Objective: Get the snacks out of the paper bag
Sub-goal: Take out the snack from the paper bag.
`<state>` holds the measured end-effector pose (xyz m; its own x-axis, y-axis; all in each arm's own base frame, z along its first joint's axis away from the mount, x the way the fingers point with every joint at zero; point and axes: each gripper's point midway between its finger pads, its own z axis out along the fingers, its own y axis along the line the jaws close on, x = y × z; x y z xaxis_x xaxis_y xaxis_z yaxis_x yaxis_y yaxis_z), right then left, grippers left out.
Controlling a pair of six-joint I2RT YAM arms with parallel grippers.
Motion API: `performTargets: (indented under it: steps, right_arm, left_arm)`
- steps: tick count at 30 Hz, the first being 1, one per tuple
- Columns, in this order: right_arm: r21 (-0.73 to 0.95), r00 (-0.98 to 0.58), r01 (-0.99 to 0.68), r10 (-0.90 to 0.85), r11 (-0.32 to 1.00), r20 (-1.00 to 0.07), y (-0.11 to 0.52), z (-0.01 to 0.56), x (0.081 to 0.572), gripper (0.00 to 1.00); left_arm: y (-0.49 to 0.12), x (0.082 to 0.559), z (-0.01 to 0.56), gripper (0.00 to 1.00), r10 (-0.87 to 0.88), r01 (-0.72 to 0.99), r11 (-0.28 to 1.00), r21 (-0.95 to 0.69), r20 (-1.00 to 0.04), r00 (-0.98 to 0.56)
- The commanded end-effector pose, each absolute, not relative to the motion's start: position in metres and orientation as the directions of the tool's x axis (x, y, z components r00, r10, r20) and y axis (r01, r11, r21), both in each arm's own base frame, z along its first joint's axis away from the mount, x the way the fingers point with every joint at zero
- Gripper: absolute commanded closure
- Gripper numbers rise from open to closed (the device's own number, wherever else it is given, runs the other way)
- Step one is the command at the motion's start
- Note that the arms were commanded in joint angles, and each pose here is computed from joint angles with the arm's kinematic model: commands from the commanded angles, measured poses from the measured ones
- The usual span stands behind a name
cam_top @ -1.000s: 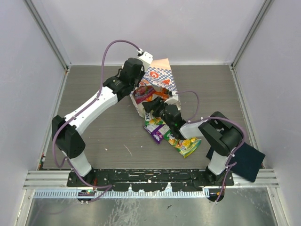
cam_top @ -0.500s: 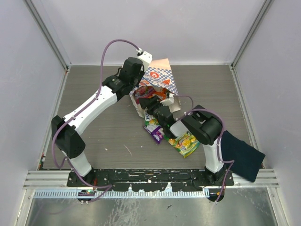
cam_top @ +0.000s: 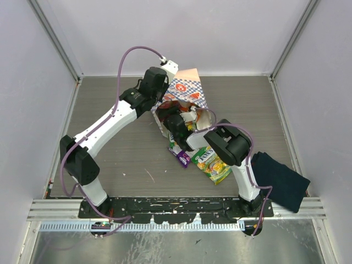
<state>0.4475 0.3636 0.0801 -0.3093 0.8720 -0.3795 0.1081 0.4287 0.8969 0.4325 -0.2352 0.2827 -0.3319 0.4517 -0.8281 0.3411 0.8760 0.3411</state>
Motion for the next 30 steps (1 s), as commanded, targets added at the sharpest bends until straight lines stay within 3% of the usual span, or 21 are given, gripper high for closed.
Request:
performTargets:
  steps: [1,10,17,18,20,21,23,30]
  right_arm:
    - [0.855,-0.223,0.253,0.887,0.453,-0.405,0.342,0.071,0.453,0.23]
    - [0.795,-0.228,0.347,0.867,0.498,-0.444,0.347,0.052,0.466,0.21]
    - [0.815,-0.225,0.346,0.884,0.465,-0.409,0.359,0.044,0.485,0.23]
    - [0.82,-0.222,0.329,0.883,0.467,-0.414,0.36,0.048,0.487,0.26]
    - [0.829,-0.229,0.295,0.877,0.475,-0.422,0.363,0.053,0.488,0.43]
    - [0.836,-0.24,0.271,0.875,0.476,-0.421,0.364,0.058,0.486,0.58]
    - [0.853,-0.262,0.228,0.873,0.47,-0.412,0.364,0.069,0.476,0.98]
    - [0.852,-0.301,0.09,0.83,0.515,-0.47,0.344,0.127,0.395,0.99]
  left_arm:
    - [-0.224,0.425,0.328,0.93,0.401,0.3,0.898,0.321,-0.878,-0.263]
    - [-0.218,0.421,0.33,0.93,0.411,0.289,0.897,0.335,-0.872,-0.264]
    - [-0.217,0.42,0.329,0.92,0.416,0.294,0.895,0.337,-0.868,-0.271]
    - [-0.217,0.42,0.326,0.93,0.419,0.295,0.893,0.339,-0.865,-0.275]
    - [-0.217,0.42,0.322,0.92,0.423,0.295,0.892,0.342,-0.861,-0.281]
    - [-0.216,0.421,0.32,0.92,0.423,0.291,0.893,0.343,-0.86,-0.285]
    - [-0.216,0.424,0.316,0.92,0.421,0.289,0.894,0.341,-0.86,-0.288]
    - [-0.208,0.434,0.306,0.93,0.414,0.249,0.903,0.35,-0.864,-0.286]
